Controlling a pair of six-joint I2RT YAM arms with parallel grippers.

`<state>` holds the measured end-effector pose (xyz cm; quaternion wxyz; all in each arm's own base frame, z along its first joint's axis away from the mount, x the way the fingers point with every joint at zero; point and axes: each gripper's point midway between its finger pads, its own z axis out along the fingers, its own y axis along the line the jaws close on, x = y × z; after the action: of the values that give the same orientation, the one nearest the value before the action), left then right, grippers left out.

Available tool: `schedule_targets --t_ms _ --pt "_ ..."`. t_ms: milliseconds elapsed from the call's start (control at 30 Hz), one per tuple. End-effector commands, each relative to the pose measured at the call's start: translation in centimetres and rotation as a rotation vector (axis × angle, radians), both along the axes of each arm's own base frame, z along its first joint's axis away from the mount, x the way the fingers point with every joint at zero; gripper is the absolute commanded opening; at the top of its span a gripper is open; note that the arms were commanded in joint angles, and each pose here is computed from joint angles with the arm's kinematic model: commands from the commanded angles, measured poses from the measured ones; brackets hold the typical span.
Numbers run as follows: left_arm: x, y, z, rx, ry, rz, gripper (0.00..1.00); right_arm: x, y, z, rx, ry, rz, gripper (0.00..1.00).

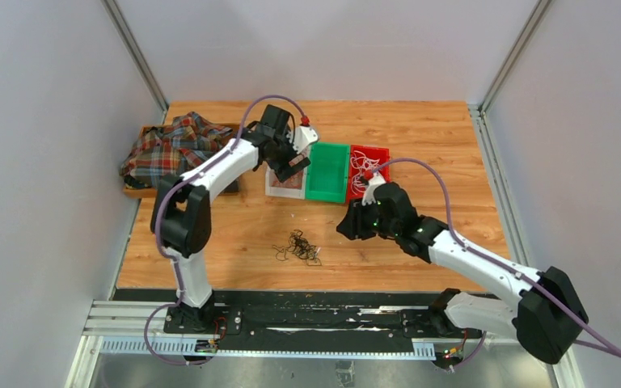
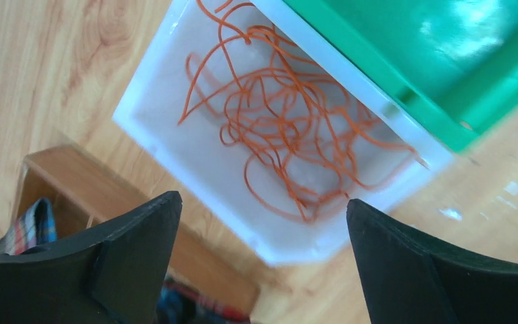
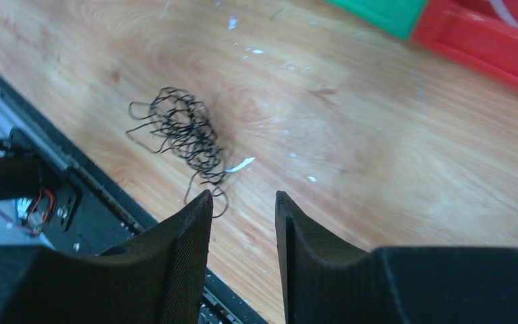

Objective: Untangle the cables

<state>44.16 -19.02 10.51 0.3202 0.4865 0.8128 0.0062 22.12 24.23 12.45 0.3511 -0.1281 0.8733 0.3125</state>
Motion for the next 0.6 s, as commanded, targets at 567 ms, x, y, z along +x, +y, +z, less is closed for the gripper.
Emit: schedule_targets --t_ms 567 --pt "-21.0 0.9 0.5 -0.123 0.329 -0.279 0.93 -4.3 9.8 -2.8 -0.053 0.0 0.382 0.43"
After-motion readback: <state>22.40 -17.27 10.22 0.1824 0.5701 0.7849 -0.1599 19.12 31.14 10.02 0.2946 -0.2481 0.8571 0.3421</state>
